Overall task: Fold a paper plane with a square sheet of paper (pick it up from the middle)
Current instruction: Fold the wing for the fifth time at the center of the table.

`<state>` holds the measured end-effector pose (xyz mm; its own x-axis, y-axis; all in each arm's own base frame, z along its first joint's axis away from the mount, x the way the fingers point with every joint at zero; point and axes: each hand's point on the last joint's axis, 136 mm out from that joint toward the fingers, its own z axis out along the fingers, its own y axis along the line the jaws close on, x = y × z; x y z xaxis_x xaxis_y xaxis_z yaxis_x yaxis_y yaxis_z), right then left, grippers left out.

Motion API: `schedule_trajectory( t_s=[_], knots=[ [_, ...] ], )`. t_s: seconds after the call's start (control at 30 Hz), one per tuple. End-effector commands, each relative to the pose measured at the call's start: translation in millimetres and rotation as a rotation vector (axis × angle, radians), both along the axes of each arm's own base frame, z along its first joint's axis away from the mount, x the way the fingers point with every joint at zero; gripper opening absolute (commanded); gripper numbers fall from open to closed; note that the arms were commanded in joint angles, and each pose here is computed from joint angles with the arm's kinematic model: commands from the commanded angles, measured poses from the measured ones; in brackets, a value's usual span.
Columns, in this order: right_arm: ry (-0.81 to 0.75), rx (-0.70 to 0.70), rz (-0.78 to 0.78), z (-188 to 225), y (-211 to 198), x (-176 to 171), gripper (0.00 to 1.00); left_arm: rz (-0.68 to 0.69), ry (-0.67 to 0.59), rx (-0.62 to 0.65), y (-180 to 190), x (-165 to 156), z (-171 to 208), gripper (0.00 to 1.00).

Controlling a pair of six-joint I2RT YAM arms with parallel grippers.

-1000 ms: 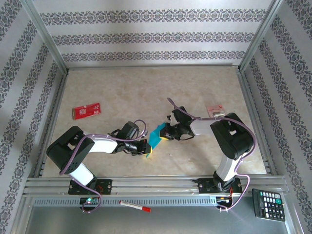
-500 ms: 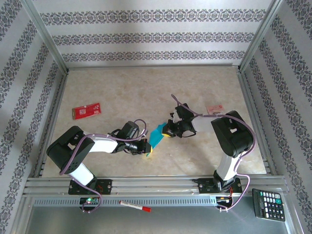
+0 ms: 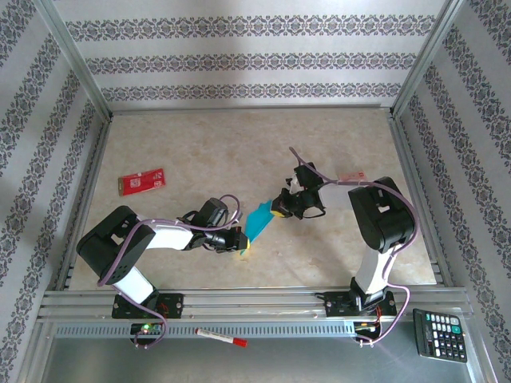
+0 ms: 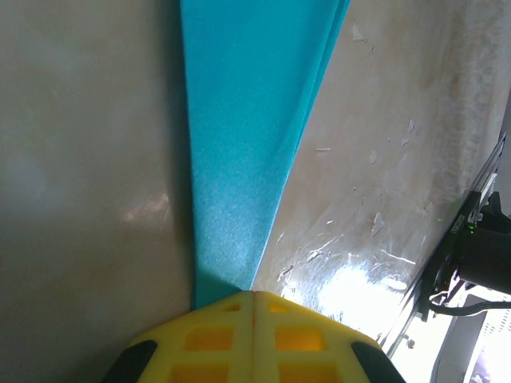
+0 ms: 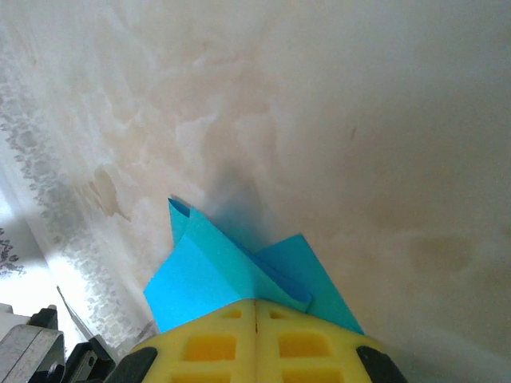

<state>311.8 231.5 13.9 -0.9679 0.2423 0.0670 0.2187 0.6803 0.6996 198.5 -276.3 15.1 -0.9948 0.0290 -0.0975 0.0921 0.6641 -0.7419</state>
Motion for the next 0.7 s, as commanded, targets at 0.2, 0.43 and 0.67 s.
schedule_trajectory(
  t_s=[0.2, 0.43, 0.67],
  knots=[
    [-0.055, -0.253, -0.217, -31, -69, 49, 0.04, -0.003, 0.222, 0.209, 44, -50, -49, 0.00],
    [-0.043, -0.262, -0.237, -33, -76, 59, 0.03, -0.005, 0.221, 0.206, 43, -49, -48, 0.00],
    [-0.107, -0.220, -0.233, -7, -78, 74, 0.04, -0.004, 0.195, 0.157, 31, -38, -34, 0.00]
  ],
)
